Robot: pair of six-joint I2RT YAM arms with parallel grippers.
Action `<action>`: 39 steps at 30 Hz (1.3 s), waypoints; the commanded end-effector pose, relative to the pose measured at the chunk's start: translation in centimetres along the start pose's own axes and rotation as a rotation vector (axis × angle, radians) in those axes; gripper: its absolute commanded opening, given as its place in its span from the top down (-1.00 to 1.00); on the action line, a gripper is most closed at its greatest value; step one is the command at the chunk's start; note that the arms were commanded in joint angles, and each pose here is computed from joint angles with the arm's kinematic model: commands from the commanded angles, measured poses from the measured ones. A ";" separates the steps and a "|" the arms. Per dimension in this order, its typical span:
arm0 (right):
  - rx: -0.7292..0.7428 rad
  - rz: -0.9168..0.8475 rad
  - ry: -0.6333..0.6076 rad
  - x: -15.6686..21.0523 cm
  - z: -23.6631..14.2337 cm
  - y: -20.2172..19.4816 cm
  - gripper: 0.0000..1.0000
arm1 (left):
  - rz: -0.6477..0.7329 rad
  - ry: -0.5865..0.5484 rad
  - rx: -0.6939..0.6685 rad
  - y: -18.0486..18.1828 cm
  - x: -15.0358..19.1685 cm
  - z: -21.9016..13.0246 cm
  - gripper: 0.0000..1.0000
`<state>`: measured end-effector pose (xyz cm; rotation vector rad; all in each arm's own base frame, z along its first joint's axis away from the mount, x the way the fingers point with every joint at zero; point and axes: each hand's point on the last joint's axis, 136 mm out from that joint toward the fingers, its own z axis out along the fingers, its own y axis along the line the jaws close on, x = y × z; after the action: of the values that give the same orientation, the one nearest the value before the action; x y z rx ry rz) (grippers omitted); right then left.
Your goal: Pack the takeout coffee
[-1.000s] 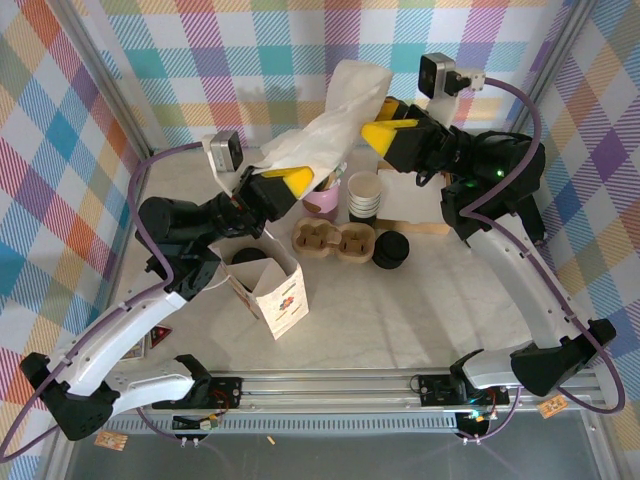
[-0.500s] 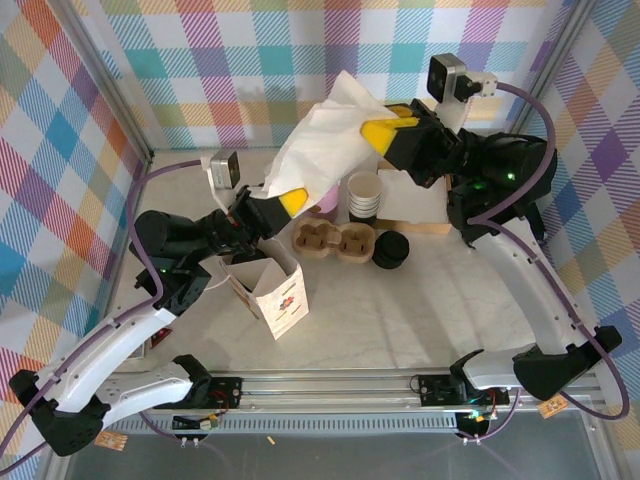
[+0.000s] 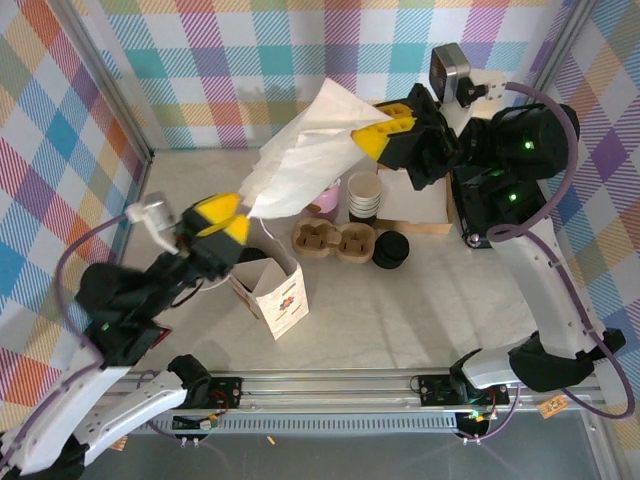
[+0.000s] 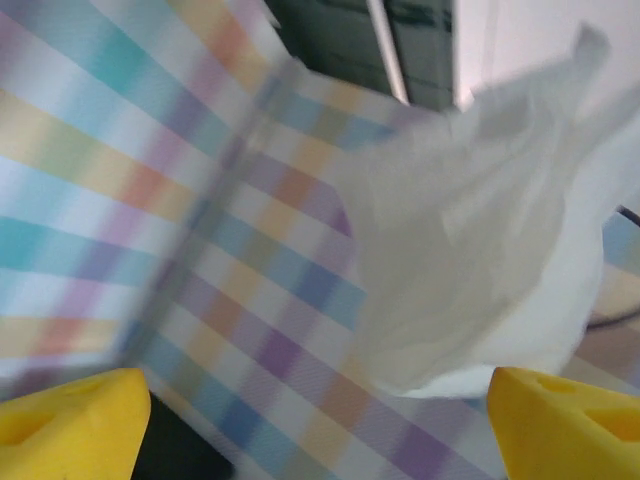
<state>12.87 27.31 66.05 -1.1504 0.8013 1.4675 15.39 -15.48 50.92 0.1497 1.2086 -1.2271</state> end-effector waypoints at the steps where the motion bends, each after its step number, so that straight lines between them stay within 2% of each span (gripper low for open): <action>1: -0.067 -0.031 0.109 3.8 1.3 -1.7 1.00 | 0.136 -0.092 -0.375 5.6 -2.2 -4.7 -0.68; 4: -0.122 -0.022 0.160 6.0 2.6 -2.3 1.00 | 0.193 -0.038 -0.497 6.8 -2.6 -6.9 -0.64; 8: -0.162 0.048 0.221 9.8 4.1 -3.9 1.00 | 0.221 0.018 -0.567 7.2 -2.8 -8.0 -0.62; 15: -0.173 0.147 0.305 15.5 5.9 -5.5 1.00 | 0.209 0.028 -0.570 7.4 -2.3 -8.1 -0.61; 23: -0.213 0.264 0.420 20.4 5.5 -4.2 1.00 | 0.211 0.034 -0.560 7.7 -1.8 -7.2 -0.61; 31: -0.223 0.346 0.466 23.4 4.7 -3.2 1.00 | 0.208 0.034 -0.562 7.7 -1.7 -7.6 -0.61; 39: -0.196 0.297 0.455 23.1 5.1 -4.2 1.00 | 0.202 0.036 -0.558 7.7 -1.6 -7.3 -0.61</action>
<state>17.16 40.99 44.20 -1.5824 1.3089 1.6041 16.93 -6.72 45.26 -0.1168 1.4909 -0.7027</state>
